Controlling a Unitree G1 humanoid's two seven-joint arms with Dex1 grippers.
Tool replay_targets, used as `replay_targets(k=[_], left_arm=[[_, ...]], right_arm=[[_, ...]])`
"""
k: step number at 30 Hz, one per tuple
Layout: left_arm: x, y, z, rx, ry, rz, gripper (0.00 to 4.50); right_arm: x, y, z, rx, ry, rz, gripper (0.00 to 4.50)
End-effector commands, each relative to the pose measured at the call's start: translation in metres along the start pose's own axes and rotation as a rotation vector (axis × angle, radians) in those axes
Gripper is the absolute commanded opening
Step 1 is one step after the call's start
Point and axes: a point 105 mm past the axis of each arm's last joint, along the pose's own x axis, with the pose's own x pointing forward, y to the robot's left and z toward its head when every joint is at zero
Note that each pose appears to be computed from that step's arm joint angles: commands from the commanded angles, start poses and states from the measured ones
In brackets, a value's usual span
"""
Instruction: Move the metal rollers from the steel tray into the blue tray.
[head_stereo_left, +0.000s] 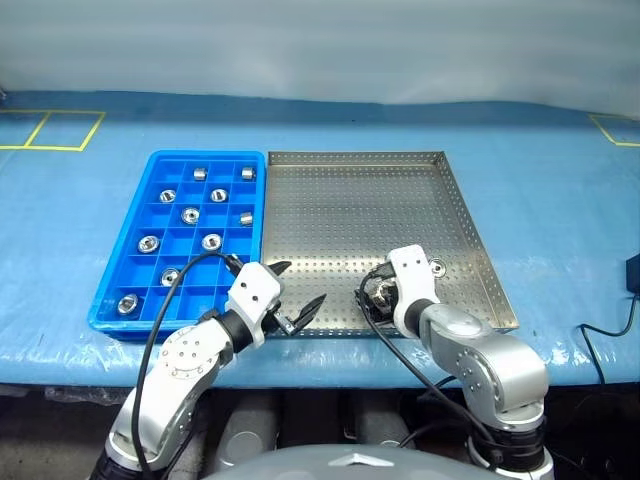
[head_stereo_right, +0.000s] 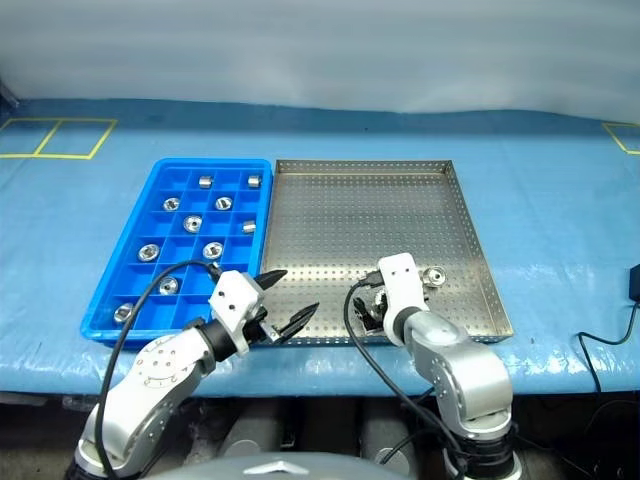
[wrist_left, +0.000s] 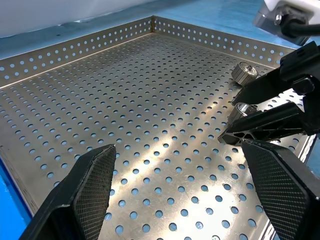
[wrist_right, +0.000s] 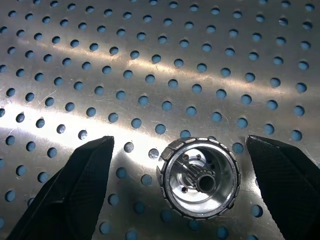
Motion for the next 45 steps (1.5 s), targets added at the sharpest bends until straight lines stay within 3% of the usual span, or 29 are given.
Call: replay_targets(k=[1, 3, 8, 12, 19, 23, 28, 38, 43, 45], left_arm=[[-0.003, -0.006, 0.014, 0.017, -0.05, -0.013, 4.37], [-0.004, -0.006, 0.014, 0.017, -0.05, -0.008, 4.37], [-0.006, -0.004, 0.014, 0.017, -0.052, 0.012, 4.37], [-0.01, 0.0, 0.019, 0.005, -0.075, 0.051, 4.37], [-0.022, 0.032, 0.033, -0.024, -0.163, 0.329, 4.37], [-0.035, 0.045, 0.033, -0.041, -0.17, 0.448, 4.37], [-0.054, 0.041, 0.023, -0.044, -0.117, 0.491, 4.37], [-0.076, 0.023, 0.003, -0.099, -0.026, 0.505, 4.37], [-0.074, 0.019, 0.002, -0.118, -0.037, 0.49, 4.37], [-0.07, 0.016, 0.003, -0.119, -0.042, 0.469, 4.37]], right_arm=[[0.0, -0.009, -0.009, -0.005, 0.019, -0.033, 4.45], [0.0, -0.008, -0.011, 0.001, 0.019, -0.03, 4.45], [-0.005, 0.006, 0.004, -0.028, -0.026, 0.032, 2.92], [-0.011, 0.026, 0.031, -0.093, -0.109, 0.114, 1.7], [-0.016, 0.067, 0.088, -0.217, -0.298, 0.276, 1.71], [-0.006, 0.091, 0.103, -0.265, -0.334, 0.356, 1.71], [0.008, 0.128, 0.115, -0.329, -0.369, 0.467, 1.71], [0.026, 0.162, 0.11, -0.362, -0.355, 0.603, 1.71], [0.042, 0.156, 0.093, -0.37, -0.295, 0.582, 1.71], [0.045, 0.148, 0.09, -0.355, -0.282, 0.563, 2.44]])
